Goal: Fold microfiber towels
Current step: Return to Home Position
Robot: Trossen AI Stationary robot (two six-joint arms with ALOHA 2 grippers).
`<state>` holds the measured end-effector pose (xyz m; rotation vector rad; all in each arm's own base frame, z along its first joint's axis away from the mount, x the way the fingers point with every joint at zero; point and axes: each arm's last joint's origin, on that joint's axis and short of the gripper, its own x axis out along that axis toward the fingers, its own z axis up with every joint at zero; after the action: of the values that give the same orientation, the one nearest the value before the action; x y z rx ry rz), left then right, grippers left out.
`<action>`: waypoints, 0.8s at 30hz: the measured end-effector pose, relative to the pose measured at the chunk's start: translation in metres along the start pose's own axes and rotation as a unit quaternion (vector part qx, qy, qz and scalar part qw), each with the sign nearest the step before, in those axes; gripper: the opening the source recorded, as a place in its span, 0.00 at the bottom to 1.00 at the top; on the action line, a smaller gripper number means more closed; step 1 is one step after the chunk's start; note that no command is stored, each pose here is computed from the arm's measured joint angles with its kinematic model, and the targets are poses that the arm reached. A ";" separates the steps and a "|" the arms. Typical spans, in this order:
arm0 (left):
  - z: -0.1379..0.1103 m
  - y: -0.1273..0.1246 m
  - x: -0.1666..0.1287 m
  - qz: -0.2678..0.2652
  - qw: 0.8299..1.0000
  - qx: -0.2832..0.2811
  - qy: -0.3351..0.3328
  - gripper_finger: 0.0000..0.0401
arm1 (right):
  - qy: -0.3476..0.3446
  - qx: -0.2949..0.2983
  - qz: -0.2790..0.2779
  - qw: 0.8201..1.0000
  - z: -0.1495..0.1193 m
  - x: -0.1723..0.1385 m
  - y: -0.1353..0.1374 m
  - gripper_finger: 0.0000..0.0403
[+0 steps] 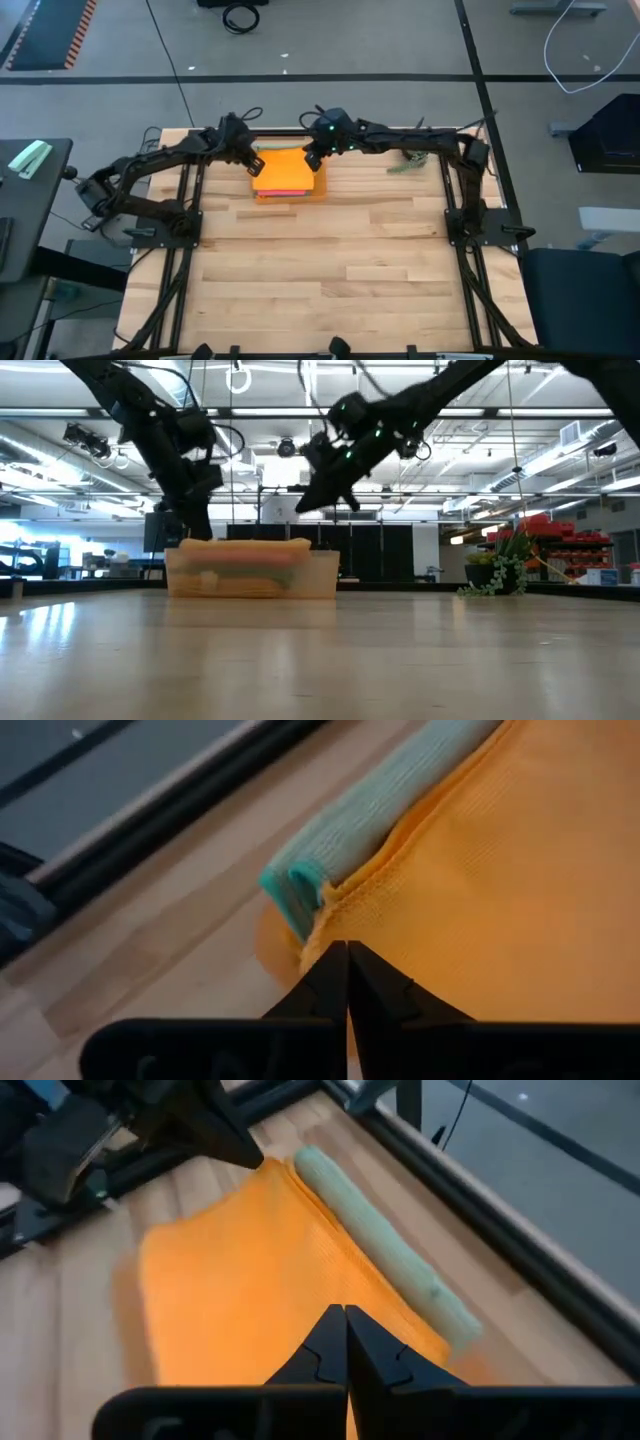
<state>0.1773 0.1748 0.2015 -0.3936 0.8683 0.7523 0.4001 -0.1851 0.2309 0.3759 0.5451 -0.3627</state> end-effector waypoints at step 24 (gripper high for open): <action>-0.097 -0.044 -0.140 -0.298 0.861 0.040 -0.411 0.02 | -0.202 -0.044 0.106 0.973 -0.126 -0.200 0.075 0.02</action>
<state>0.0985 0.0276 0.2562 -0.2055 -0.0549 0.2384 0.2192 -0.0188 0.2615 0.2617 0.1198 -0.1980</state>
